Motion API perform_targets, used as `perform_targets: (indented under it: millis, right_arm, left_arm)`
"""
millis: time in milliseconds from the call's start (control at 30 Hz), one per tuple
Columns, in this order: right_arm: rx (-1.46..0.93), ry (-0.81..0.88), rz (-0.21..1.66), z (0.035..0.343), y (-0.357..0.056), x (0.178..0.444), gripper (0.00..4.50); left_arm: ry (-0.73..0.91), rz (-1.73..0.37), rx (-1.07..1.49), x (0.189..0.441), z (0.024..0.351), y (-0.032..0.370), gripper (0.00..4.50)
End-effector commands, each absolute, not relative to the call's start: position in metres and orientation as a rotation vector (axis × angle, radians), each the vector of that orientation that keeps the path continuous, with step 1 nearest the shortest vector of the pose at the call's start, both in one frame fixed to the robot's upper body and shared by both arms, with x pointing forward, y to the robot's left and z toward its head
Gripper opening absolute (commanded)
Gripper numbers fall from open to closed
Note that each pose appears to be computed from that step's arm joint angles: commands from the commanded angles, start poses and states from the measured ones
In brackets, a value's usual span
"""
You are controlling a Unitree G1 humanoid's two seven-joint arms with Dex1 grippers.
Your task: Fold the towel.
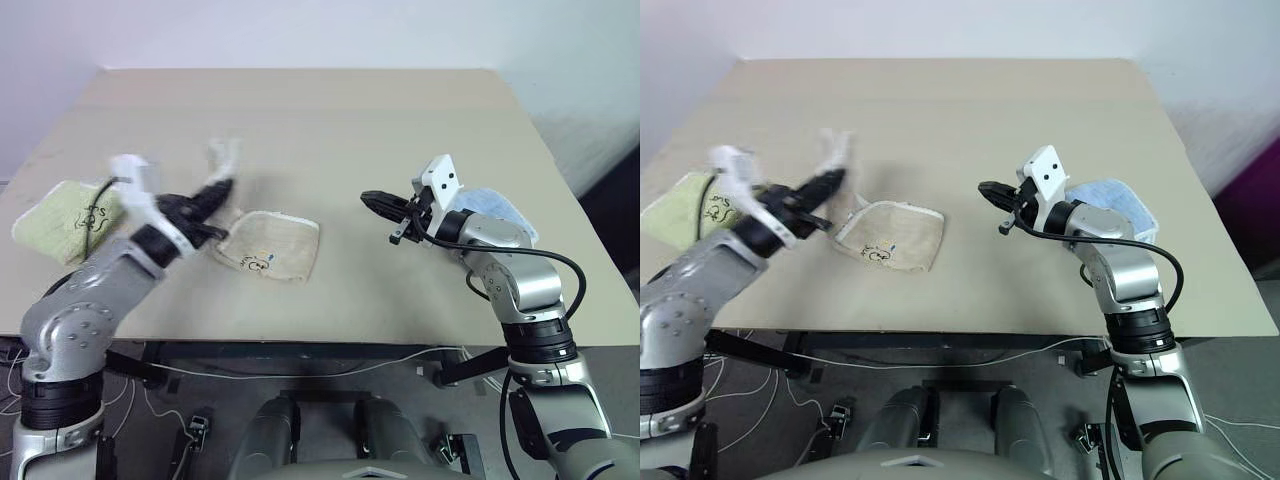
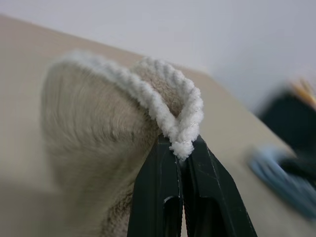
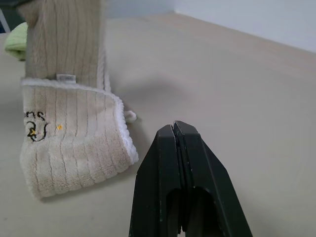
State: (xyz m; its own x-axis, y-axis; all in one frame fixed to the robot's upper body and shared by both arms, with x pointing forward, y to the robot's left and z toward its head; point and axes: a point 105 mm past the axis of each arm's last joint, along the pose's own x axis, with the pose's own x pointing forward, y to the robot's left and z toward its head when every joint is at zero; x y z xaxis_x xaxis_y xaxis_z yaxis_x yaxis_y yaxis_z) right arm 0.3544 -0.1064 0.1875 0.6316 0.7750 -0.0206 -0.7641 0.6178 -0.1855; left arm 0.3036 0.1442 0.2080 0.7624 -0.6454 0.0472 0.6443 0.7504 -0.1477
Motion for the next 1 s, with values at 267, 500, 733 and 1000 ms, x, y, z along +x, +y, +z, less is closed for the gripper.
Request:
perform_targets:
  millis: [267, 500, 733, 1000]
  right_arm:
    - [-0.191, -0.139, 0.861, 0.204, -0.11, 0.348, 0.0]
    - [-0.187, -0.14, 0.867, 0.204, -0.108, 0.346, 0.0]
    - [-0.191, -0.138, 0.885, 0.204, -0.104, 0.345, 0.0]
    - [-0.196, -0.139, 0.911, 0.205, -0.099, 0.344, 0.0]
  left_arm:
    - [0.243, -0.987, 0.319, 0.282, 0.144, 0.112, 0.03]
    - [0.319, -0.879, 0.409, 0.295, 0.119, 0.131, 0.03]
    - [0.291, -0.897, 0.366, 0.291, 0.12, 0.126, 0.03]
    - [0.155, -0.889, 0.176, 0.285, 0.154, 0.136, 2.42]
